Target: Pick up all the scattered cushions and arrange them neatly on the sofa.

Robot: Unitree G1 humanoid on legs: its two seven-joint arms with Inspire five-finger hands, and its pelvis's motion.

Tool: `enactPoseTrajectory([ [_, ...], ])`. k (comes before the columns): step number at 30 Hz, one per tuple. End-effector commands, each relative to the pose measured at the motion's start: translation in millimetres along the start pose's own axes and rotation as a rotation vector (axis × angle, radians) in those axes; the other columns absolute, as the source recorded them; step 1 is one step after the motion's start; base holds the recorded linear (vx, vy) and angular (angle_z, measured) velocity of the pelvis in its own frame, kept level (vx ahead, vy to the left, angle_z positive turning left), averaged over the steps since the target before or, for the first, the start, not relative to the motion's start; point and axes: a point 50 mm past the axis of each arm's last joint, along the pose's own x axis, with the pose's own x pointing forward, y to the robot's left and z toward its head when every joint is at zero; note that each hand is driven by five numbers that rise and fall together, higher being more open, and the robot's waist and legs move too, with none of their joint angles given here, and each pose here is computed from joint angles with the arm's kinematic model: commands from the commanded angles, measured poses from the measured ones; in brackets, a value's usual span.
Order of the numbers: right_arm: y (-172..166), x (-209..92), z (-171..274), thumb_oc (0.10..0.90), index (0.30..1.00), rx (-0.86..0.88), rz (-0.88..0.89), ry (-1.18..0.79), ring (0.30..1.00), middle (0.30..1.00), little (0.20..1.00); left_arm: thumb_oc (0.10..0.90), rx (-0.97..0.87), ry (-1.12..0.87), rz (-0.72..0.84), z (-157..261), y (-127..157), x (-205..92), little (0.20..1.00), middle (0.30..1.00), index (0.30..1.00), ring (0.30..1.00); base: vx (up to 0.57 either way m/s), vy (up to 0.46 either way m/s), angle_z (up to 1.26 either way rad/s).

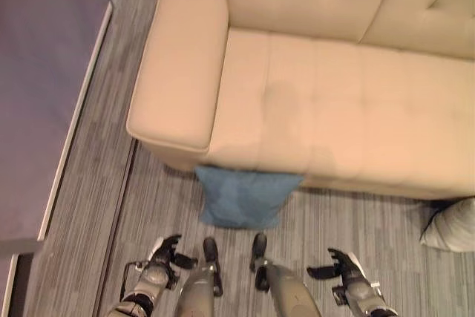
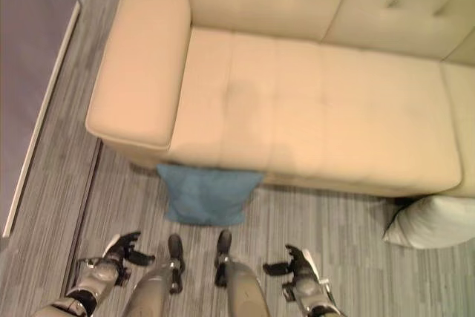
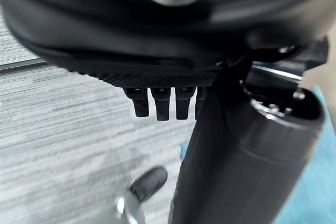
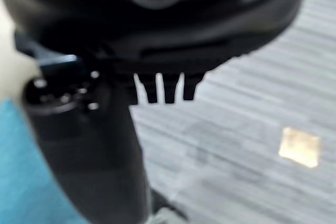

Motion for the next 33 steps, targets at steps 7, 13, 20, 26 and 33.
enactPoseTrajectory([
  [7, -32.0, 2.0, 105.5, 0.800, 0.900, 0.224, -0.184, -0.389, 0.900, 0.900, 0.900, 0.800, -0.277, -0.343, 0.157, 87.4, 32.5, 2.6, 0.900, 0.900, 0.900, 0.900, -0.14, -0.008, 0.11],
  [13, -56.4, -13.1, 184.2, 0.800, 0.900, 0.335, -0.297, -0.644, 0.900, 0.900, 0.900, 0.800, -0.347, -0.578, 0.195, 166.9, 49.2, -6.8, 0.900, 0.900, 0.900, 0.900, -0.06, -0.017, 0.10],
  [20, -62.3, -35.0, 235.5, 0.800, 0.900, 0.324, -0.406, -0.829, 0.900, 0.900, 0.900, 0.800, -0.361, -0.734, 0.257, 214.7, 63.6, -22.8, 0.900, 0.900, 0.900, 0.900, 0.03, -0.014, 0.03],
  [26, -49.9, -42.8, 237.7, 0.800, 0.900, 0.338, -0.390, -0.879, 0.900, 0.900, 0.900, 0.800, -0.364, -0.772, 0.246, 224.4, 57.2, -28.2, 0.900, 0.900, 0.900, 0.900, 0.03, -0.007, -0.03],
  [33, -52.4, -48.5, 252.6, 0.800, 0.900, 0.341, -0.375, -0.925, 0.900, 0.900, 0.900, 0.800, -0.362, -0.830, 0.261, 244.0, 67.4, -35.8, 0.900, 0.900, 0.900, 0.900, -0.01, -0.007, -0.02],
])
